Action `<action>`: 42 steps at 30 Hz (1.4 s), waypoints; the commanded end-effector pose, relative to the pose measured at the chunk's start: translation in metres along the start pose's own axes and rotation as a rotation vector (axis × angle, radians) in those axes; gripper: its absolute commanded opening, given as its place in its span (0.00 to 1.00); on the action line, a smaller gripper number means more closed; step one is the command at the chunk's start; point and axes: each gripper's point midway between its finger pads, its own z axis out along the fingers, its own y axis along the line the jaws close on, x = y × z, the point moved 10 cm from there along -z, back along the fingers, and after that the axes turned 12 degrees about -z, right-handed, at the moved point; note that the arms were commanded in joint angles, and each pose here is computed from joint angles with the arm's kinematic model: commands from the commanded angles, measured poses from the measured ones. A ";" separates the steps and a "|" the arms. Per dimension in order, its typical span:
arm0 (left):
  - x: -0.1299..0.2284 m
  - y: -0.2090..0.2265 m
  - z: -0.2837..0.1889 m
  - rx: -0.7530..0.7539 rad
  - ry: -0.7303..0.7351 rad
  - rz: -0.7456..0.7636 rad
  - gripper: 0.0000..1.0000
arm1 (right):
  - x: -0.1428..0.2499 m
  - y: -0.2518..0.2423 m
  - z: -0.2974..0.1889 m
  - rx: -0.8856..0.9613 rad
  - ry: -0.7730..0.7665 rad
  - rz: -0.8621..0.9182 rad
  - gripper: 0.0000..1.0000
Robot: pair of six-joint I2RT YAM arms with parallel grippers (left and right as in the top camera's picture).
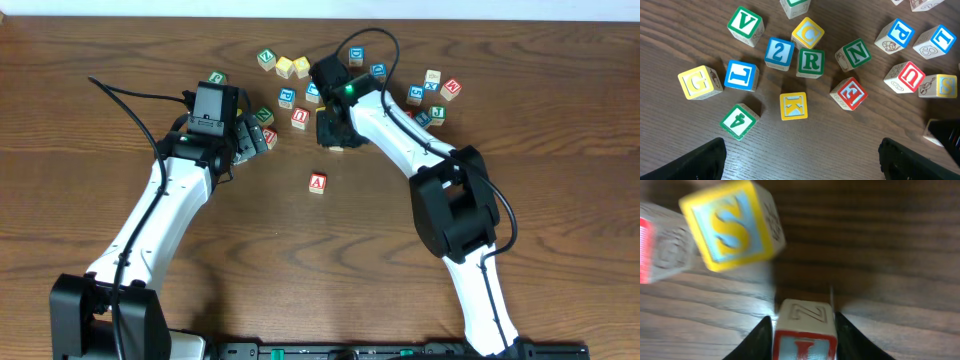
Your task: Spell out AI2
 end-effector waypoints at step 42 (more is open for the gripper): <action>-0.004 0.000 -0.002 -0.002 -0.016 0.000 0.96 | 0.061 0.010 -0.014 -0.024 0.247 -0.111 0.23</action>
